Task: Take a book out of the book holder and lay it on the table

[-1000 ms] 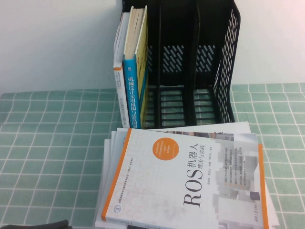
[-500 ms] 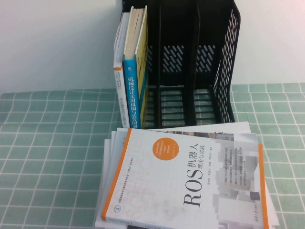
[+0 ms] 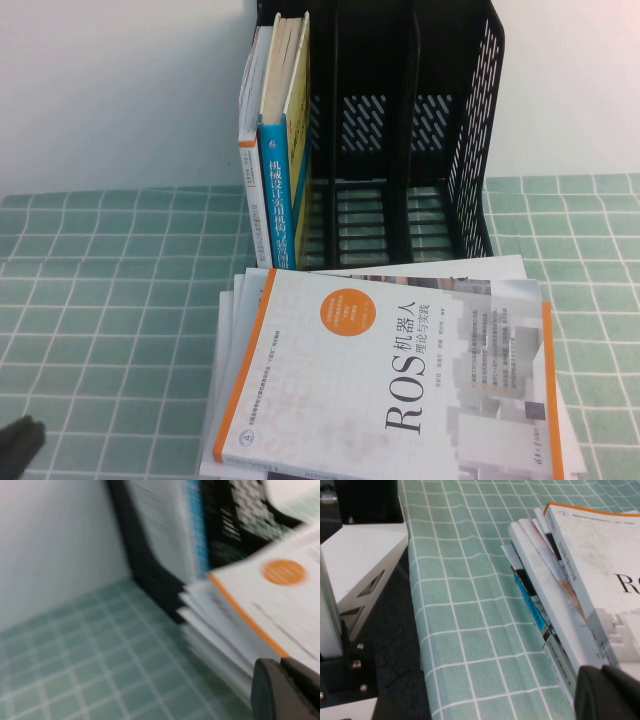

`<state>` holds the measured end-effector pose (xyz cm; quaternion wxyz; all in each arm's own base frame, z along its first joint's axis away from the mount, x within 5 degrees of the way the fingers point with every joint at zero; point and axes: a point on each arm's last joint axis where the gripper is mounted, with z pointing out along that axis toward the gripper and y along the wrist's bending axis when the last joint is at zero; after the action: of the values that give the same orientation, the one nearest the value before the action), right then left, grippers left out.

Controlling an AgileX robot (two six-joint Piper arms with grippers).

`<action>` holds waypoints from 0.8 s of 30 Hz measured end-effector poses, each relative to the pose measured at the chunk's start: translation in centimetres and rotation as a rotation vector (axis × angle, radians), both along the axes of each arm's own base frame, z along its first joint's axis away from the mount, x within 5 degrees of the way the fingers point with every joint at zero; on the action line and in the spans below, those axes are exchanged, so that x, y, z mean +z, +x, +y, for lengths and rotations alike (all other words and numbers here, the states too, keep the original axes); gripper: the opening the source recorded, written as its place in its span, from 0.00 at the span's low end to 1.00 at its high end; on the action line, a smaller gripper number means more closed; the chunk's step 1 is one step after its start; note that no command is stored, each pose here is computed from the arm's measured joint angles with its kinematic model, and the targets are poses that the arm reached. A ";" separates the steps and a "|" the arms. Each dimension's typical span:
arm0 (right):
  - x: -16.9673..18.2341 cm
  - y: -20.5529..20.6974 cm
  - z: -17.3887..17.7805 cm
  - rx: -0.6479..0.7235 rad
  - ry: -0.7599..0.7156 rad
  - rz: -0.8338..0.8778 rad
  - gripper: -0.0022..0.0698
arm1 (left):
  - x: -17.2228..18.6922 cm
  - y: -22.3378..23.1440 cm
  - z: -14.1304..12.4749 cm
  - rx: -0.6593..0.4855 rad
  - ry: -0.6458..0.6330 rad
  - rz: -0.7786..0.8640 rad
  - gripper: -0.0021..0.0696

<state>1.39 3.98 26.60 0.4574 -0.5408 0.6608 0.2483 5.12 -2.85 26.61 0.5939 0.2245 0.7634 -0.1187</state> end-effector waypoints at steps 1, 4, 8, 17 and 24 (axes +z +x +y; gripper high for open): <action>0.0 0.0 0.0 0.000 0.000 0.000 0.03 | -0.3 -0.1 0.4 0.047 -0.017 -0.037 0.03; 0.0 0.0 0.0 0.000 0.000 0.000 0.03 | -1.9 -0.3 1.1 0.160 -0.049 -0.103 0.03; 0.0 0.0 0.0 0.000 0.000 0.000 0.03 | -5.0 -0.3 1.6 0.257 -0.058 -0.080 0.03; 0.0 0.0 0.0 0.001 0.001 0.002 0.03 | -9.4 0.0 1.9 0.368 -0.142 0.089 0.03; 0.0 0.0 0.0 0.001 0.003 0.001 0.03 | -9.4 0.0 1.9 0.356 -0.127 0.080 0.03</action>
<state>1.37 3.95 26.61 0.4578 -0.5403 0.6605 0.2496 5.13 -0.99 17.22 0.5878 0.0430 0.8050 -0.0687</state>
